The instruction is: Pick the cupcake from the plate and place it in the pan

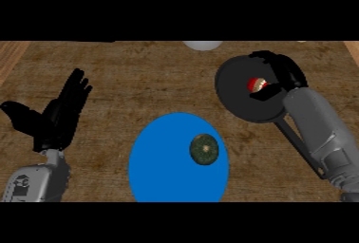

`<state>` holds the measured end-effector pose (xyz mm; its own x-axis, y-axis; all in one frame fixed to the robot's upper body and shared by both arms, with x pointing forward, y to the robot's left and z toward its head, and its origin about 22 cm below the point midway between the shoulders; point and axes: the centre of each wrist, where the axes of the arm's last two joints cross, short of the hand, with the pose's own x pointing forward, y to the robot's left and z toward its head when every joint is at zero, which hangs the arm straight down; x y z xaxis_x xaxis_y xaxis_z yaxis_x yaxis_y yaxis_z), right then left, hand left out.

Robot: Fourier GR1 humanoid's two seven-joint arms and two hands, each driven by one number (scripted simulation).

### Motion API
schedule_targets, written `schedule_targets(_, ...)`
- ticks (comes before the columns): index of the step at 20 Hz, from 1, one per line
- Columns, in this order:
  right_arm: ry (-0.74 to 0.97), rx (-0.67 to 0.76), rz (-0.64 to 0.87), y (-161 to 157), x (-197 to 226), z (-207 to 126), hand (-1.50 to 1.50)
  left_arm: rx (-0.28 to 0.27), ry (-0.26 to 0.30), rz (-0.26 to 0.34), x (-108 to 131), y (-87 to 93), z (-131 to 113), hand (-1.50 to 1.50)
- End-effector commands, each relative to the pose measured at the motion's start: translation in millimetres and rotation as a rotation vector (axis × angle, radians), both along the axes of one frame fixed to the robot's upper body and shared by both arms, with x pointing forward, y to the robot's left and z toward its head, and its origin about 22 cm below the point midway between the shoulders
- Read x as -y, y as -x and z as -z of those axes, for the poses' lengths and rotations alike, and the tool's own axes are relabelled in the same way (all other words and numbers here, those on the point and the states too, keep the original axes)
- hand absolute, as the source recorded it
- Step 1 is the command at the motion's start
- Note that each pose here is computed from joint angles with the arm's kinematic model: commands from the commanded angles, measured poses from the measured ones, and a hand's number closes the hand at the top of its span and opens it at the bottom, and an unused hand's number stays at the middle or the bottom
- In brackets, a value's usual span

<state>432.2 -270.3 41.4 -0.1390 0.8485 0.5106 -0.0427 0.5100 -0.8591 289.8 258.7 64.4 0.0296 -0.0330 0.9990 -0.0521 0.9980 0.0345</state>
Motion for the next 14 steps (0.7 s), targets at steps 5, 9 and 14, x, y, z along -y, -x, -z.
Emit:
schedule_targets(5,-0.389,0.092,0.026,0.0,37.5,-15.0,-1.5,0.002,-0.012,-0.016,-1.8,-1.2,2.1,0.0)
schedule_targets(9,-0.599,0.068,0.051,15.4,87.3,-15.7,-1.5,-0.035,-0.003,-0.032,-14.2,1.5,1.2,0.0)
schedule_targets(14,-0.721,0.092,-0.017,57.7,171.7,-20.1,-1.5,-0.01,0.003,-0.007,-7.0,15.2,3.9,0.0)
